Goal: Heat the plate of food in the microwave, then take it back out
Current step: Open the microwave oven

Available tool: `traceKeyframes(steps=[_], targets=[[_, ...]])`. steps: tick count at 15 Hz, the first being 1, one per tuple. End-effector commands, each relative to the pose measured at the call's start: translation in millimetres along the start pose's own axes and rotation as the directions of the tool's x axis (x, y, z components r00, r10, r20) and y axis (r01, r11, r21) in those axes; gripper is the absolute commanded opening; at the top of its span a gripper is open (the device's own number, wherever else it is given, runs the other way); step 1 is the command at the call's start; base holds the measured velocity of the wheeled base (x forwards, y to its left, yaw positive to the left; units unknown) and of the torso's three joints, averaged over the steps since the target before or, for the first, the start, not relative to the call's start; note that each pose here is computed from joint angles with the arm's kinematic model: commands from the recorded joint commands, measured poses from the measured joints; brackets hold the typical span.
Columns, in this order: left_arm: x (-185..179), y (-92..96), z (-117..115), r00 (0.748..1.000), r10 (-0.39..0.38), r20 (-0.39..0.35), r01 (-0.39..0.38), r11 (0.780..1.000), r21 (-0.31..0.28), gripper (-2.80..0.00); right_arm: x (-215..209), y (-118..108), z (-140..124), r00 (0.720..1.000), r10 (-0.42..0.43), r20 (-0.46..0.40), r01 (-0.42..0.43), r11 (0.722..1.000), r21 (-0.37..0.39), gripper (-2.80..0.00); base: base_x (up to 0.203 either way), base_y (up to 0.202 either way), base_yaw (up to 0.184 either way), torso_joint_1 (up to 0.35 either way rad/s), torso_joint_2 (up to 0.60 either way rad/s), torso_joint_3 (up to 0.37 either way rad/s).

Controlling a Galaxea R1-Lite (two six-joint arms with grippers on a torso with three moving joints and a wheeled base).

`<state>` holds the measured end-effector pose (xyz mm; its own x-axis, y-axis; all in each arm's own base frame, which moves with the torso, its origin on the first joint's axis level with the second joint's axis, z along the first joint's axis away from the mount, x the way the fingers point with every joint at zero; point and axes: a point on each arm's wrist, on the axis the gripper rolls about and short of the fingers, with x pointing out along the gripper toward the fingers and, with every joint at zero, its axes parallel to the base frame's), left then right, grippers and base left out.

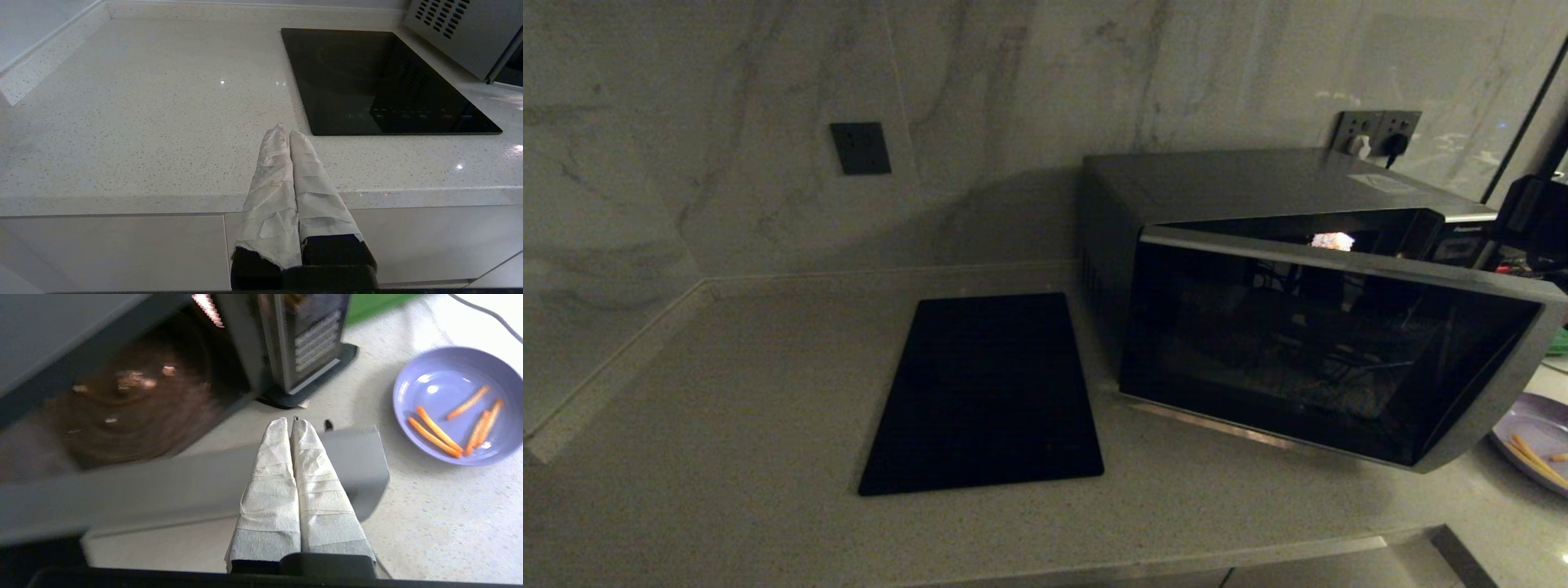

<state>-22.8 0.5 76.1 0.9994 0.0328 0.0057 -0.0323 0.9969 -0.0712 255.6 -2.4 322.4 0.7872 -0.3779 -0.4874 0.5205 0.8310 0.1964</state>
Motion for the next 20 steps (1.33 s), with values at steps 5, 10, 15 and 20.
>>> traceKeyframes(steps=[5, 10, 15, 20], targets=[[0.1, 0.0, 0.1, 1.000, 0.001, -0.001, -0.001, 1.000, -0.001, -2.80, 27.4, 14.7, 7.0, 1.000, -0.022, -0.015, 0.022, 1.000, -0.011, -2.80, 0.000, 0.000, 0.000, 0.000, 0.00, 0.000], [0.1, 0.0, 0.1, 1.000, 0.001, -0.001, -0.001, 1.000, -0.001, -2.80, 37.9, 18.7, 4.7, 0.999, -0.029, -0.041, 0.028, 0.999, -0.017, -2.80, 0.000, 0.000, 0.000, 0.000, 0.00, 0.000], [0.1, 0.0, 0.1, 1.000, 0.001, -0.001, -0.001, 1.000, -0.001, -2.80, 34.8, 19.1, 3.0, 0.998, -0.022, -0.061, 0.020, 0.999, -0.027, -2.80, 0.000, 0.000, 0.000, 0.000, 0.00, 0.000], [0.1, 0.0, 0.1, 1.000, 0.001, -0.001, -0.001, 1.000, -0.001, -2.80, 17.3, 24.5, -2.6, 0.995, 0.003, -0.098, -0.008, 0.998, -0.057, -2.80, 0.000, 0.000, 0.000, 0.000, 0.00, 0.000]])
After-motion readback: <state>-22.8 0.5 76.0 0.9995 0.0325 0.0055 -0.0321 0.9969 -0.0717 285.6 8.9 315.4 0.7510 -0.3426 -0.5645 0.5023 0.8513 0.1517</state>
